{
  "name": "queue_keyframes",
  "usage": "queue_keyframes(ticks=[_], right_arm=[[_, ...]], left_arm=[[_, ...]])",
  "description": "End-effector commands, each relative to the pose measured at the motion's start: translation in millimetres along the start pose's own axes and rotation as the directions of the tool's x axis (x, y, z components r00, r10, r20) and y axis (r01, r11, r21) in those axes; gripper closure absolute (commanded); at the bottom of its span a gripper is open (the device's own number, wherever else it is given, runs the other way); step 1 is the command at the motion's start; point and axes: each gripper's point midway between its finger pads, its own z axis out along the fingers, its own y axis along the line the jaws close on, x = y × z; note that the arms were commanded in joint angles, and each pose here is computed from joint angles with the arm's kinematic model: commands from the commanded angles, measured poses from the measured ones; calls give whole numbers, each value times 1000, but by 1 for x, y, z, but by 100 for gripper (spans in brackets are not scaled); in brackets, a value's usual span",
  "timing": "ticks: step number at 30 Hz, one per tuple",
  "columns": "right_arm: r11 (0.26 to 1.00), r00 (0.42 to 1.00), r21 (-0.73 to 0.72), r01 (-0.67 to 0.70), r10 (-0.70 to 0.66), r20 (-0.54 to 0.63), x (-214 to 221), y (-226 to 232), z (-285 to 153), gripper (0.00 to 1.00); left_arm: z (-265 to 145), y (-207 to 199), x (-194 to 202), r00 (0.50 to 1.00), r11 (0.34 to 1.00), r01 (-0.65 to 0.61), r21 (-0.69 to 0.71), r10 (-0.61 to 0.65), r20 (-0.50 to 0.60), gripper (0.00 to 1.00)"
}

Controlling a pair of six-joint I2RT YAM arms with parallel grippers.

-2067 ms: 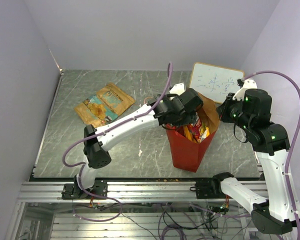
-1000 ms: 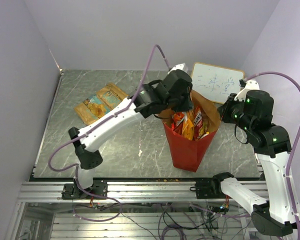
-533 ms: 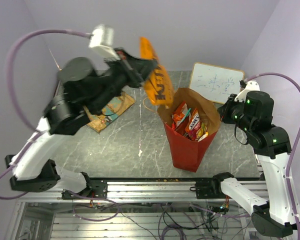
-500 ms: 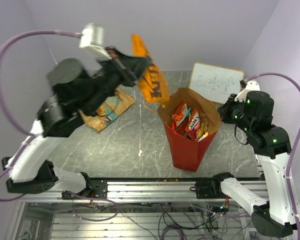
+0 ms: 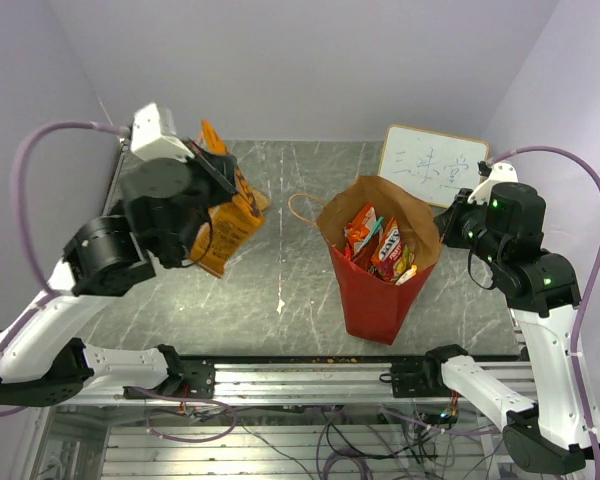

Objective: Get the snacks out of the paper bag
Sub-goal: Place the snack at the center of the board.

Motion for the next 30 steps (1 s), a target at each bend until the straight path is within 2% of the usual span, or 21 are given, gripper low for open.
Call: queue_keyframes(ticks=[1, 5, 9, 13, 18, 25, 30], right_arm=[[1000, 1000, -23, -3, 3, 16, -3, 4, 2, 100], [1000, 1000, -28, -3, 4, 13, -2, 6, 3, 100], [999, 1000, -38, -4, 4, 10, -3, 8, 2, 100], [999, 1000, -40, -3, 4, 9, -2, 8, 1, 100], [999, 1000, -49, -10, 10, 3, 0, 9, 2, 100], [999, 1000, -44, -5, 5, 2, 2, 8, -1, 100], [999, 1000, -37, -8, 8, 3, 1, 7, -2, 100]], left_arm=[[1, 53, 38, 997, 976, 76, -205, -78, -1, 93], [6, 87, 78, 1000, 959, 2, -284, -9, -24, 93], [19, 128, 105, 992, 905, -125, -407, 121, -34, 93], [42, 146, 118, 980, 877, -201, -437, 178, -95, 93], [69, 164, 108, 975, 856, -222, -467, 200, -96, 93], [89, 201, 82, 944, 771, -328, -547, 288, -160, 93], [100, 224, 73, 931, 742, -364, -563, 304, -201, 93]])
